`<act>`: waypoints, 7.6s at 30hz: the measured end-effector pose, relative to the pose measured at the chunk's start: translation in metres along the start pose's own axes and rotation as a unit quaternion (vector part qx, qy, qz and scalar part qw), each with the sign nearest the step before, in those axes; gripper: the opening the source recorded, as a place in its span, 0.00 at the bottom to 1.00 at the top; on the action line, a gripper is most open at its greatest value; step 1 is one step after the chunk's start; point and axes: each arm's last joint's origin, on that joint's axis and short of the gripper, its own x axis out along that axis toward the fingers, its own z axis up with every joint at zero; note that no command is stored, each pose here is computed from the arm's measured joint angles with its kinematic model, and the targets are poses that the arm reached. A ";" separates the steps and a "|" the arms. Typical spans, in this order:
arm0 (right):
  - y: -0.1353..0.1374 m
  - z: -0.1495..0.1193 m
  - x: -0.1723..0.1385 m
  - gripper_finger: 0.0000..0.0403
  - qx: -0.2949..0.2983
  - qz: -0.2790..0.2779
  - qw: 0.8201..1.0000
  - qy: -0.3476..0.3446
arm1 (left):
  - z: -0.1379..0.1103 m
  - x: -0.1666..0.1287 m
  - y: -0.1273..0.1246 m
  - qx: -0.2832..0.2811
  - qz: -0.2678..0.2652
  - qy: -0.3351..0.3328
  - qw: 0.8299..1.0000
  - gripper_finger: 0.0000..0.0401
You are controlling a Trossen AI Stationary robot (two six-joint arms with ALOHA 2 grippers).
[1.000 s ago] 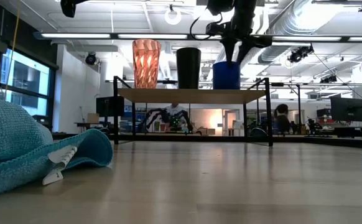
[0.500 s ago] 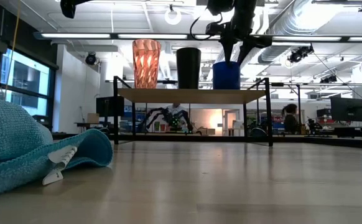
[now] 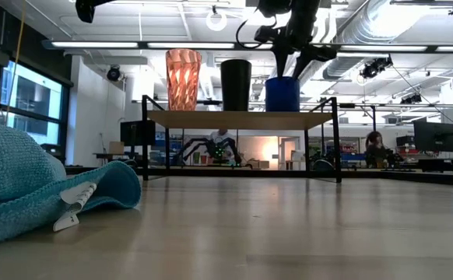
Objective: Stack small to large cups/mugs on shelf
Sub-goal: Put the blue mug on the shelf, then return to Home Position
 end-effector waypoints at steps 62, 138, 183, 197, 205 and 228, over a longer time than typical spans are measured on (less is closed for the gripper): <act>-0.100 -0.079 -0.258 0.34 -0.417 0.136 0.810 -0.390 | 0.021 0.001 -0.009 -0.062 -0.110 -0.091 0.988 0.34; -0.150 -0.161 -0.117 0.34 -0.392 0.498 0.617 -0.467 | 0.006 0.004 -0.068 0.005 -0.117 -0.077 0.990 0.34; -0.144 -0.156 -0.109 0.34 -0.352 0.479 0.668 -0.447 | -0.060 0.018 -0.015 -0.022 -0.121 -0.002 0.992 0.34; -0.144 -0.156 -0.109 0.34 -0.344 0.479 0.672 -0.448 | -0.102 0.015 -0.004 -0.106 -0.100 -0.033 0.989 0.34; -0.144 -0.156 -0.109 0.34 -0.338 0.483 0.677 -0.441 | -0.107 0.014 -0.009 -0.104 -0.087 -0.019 0.991 0.34; -0.144 -0.156 -0.108 0.34 -0.339 0.481 0.680 -0.437 | -0.138 0.010 -0.017 -0.073 -0.099 -0.036 0.992 0.21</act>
